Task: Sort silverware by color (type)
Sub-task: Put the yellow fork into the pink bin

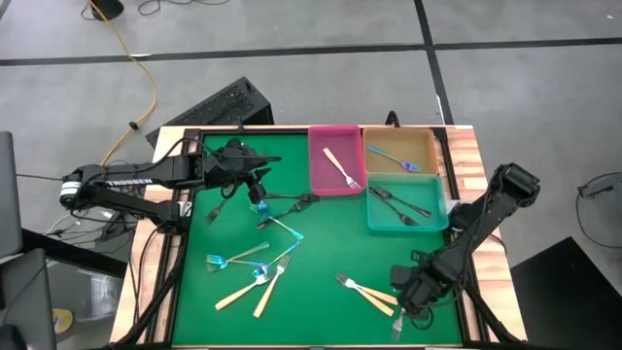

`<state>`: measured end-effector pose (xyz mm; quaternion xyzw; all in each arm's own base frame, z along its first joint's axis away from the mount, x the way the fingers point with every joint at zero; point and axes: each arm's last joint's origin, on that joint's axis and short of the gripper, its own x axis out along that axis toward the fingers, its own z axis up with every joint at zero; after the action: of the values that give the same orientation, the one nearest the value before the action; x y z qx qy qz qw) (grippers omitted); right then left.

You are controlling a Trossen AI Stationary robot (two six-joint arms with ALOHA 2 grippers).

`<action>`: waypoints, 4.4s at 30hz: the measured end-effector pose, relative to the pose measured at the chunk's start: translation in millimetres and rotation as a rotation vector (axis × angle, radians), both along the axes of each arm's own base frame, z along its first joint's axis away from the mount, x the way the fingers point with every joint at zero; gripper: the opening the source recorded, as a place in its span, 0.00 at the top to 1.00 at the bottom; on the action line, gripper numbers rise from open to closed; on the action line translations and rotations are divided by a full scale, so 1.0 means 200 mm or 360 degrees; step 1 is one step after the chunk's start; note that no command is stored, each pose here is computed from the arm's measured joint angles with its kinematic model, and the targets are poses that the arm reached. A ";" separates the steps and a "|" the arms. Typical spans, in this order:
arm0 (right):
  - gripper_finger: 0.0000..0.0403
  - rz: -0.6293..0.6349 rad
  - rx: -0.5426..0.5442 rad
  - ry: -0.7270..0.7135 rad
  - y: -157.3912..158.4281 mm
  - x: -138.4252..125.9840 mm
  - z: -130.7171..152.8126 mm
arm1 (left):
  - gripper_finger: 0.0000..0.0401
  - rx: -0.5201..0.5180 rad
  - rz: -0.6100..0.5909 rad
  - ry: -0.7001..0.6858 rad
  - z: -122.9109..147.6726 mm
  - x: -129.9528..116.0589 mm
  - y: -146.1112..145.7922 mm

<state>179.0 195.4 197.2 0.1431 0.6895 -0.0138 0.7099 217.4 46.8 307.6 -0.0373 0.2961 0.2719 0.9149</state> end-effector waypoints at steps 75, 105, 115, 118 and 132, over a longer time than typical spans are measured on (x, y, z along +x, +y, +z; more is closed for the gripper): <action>0.81 0.0620 -0.0224 0.0053 -0.15 0.37 -0.24 | 0.81 0.0059 0.0008 0.0042 0.00 0.00 0.01; 0.81 0.0436 -0.0349 -0.0265 -0.59 0.78 0.12 | 0.81 0.0079 -0.0007 0.0057 0.00 0.00 0.01; 0.79 -0.0527 -0.0185 -0.0246 -0.91 0.85 0.14 | 0.81 0.0078 -0.0006 0.0056 0.00 0.00 0.01; 0.79 -0.0660 -0.0145 -0.0292 -0.99 0.87 0.18 | 0.81 0.0065 0.0003 0.0047 0.00 0.00 0.01; 0.79 -0.1011 -0.0228 -0.0525 -1.44 0.89 0.38 | 0.81 0.0029 0.0034 0.0020 0.00 0.00 0.01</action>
<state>357.1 -92.7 272.8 0.3004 0.4842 -0.2586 0.7800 216.4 48.3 307.3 -0.0305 0.2991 0.2846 0.9103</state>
